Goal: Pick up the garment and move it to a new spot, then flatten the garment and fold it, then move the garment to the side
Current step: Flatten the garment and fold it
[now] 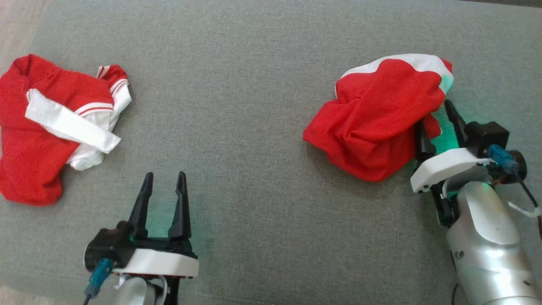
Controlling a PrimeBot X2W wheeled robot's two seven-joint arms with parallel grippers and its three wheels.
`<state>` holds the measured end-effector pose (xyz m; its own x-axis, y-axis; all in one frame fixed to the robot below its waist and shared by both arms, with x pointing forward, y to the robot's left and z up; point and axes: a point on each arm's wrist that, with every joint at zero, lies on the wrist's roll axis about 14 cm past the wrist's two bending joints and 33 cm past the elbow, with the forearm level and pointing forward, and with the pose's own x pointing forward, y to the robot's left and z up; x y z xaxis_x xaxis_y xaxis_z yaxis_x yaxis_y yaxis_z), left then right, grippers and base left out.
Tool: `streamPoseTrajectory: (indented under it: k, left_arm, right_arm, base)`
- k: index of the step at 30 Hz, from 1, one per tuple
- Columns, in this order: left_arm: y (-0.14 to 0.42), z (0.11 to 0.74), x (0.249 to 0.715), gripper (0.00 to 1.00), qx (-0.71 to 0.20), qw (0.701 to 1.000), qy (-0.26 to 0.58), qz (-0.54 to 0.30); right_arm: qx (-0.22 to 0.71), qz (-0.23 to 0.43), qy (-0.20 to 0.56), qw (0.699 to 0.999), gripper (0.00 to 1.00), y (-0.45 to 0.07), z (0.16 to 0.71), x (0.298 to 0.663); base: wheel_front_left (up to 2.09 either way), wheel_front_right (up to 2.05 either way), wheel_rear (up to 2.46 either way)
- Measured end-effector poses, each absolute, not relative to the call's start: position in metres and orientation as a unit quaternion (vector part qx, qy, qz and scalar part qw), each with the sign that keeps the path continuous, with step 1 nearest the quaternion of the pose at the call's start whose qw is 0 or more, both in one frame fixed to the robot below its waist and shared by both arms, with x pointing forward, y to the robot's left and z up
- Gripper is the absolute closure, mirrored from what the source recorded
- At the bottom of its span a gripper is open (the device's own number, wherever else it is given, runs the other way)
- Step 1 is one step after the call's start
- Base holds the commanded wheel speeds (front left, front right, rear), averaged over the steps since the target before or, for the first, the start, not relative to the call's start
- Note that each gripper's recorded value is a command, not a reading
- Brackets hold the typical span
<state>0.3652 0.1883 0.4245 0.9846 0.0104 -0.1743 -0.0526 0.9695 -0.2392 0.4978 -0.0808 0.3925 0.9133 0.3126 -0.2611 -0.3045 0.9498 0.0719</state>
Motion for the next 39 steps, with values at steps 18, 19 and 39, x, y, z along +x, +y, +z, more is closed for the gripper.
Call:
streamPoseTrajectory:
  k: [18, 19, 39]
  left_arm:
    - [0.179, 0.419, 0.364, 0.00, -0.132, 0.987, 0.096, 0.006]
    - [0.180, 0.418, 0.363, 0.00, -0.134, 0.986, 0.097, 0.007]
    - [0.185, 0.436, 0.353, 0.00, -0.143, 0.987, 0.071, 0.016]
  right_arm:
    - [-0.047, 0.178, 0.091, 0.979, 0.00, -0.077, 0.414, 0.510]
    - [-0.056, 0.184, 0.089, 0.977, 0.00, -0.074, 0.414, 0.510]
    - [-0.161, 0.230, -0.101, 0.954, 1.00, -0.046, 0.556, 0.556]
  base:
    - [0.00, 0.00, 0.00]
    - [0.00, 0.00, 0.00]
    - [0.00, 0.00, 0.00]
